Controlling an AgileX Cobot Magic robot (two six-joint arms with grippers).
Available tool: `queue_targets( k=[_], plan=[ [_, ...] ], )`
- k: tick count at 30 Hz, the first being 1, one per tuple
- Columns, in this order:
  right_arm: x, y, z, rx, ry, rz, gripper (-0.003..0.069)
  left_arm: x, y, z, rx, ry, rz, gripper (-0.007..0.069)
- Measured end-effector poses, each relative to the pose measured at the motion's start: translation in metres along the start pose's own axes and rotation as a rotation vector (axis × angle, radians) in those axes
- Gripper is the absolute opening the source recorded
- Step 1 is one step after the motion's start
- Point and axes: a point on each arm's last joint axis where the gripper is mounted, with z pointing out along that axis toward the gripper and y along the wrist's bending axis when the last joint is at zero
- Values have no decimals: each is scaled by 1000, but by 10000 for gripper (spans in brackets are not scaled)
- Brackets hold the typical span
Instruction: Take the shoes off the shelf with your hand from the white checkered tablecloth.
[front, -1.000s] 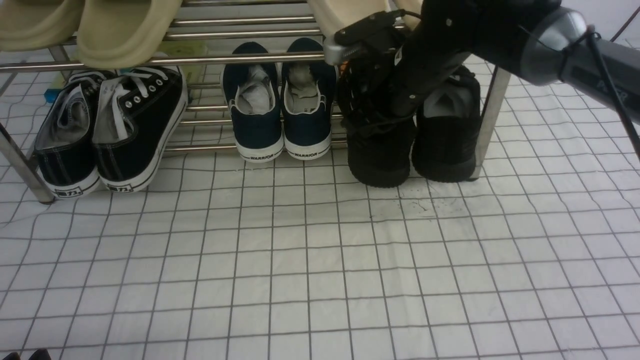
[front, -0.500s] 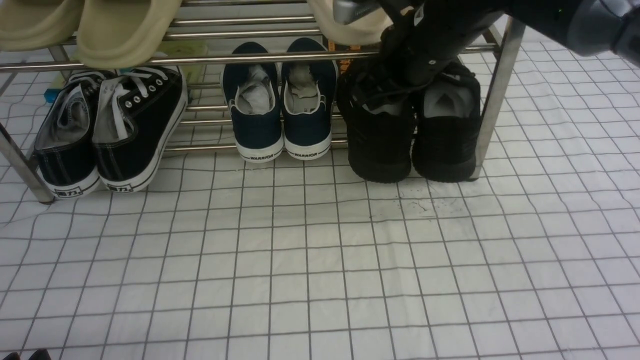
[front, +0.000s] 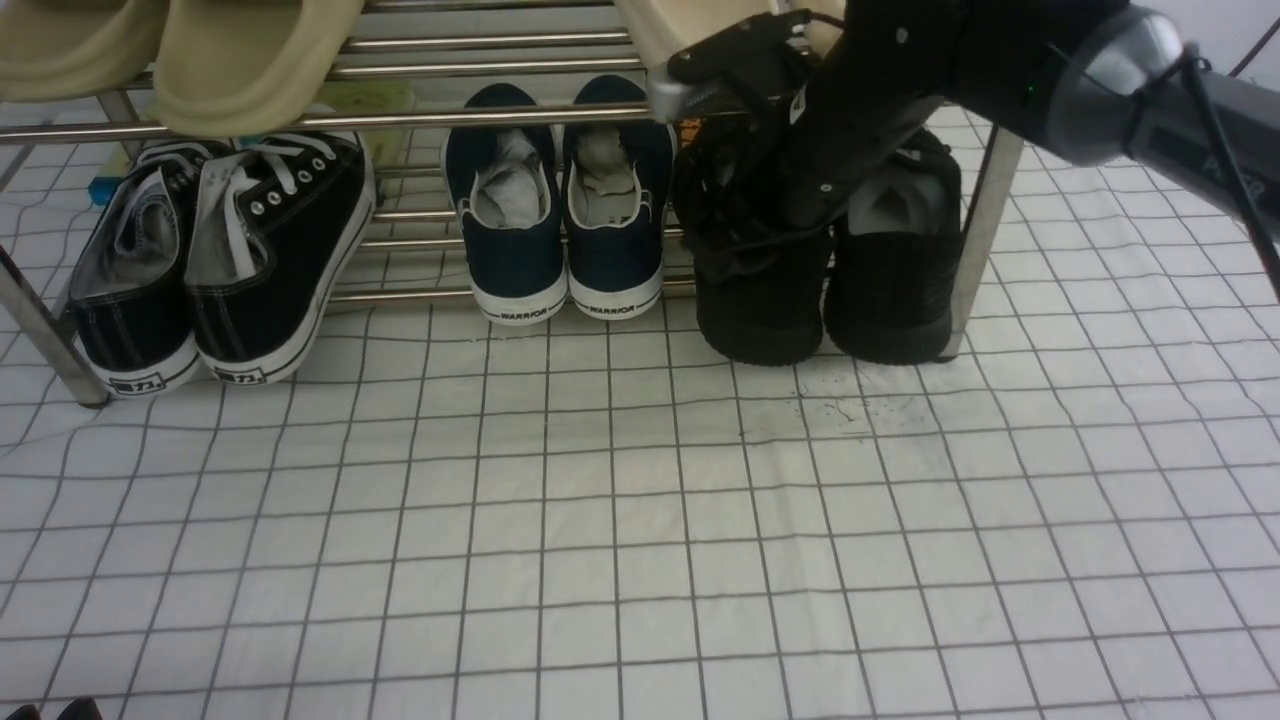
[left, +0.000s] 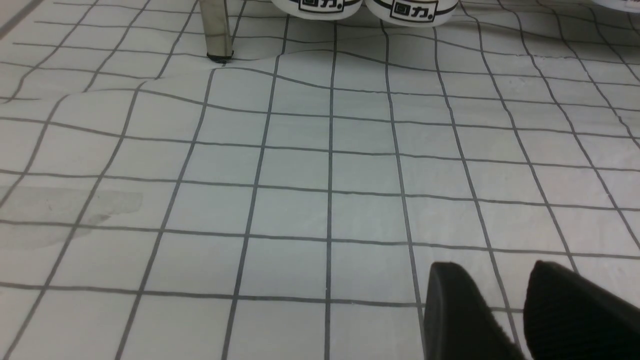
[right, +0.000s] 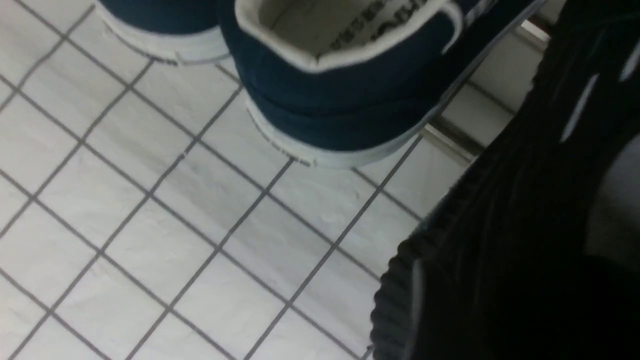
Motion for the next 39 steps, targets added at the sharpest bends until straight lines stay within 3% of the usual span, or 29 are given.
queue_targets(
  k=[5,6,10,17,22,28,39],
  plan=[
    [4,7,-3,-20,59,-11,32,0,0,0,0,0,0,240],
    [4,10,-8,-28,83,-16,11,0,0,0,0,0,0,240],
    [3,20,-42,-67,136,-27,7,0,0,0,0,0,0,240],
    [-1,34,-117,-109,47,16,7,0,0,0,0,0,0,240],
    [26,43,-153,-125,55,48,10,0,0,0,0,1,0,240],
    [71,57,-153,-194,162,46,11,0,0,0,0,1,0,240],
    [98,137,-126,-285,292,-169,13,0,0,0,0,1,0,240]
  ],
)
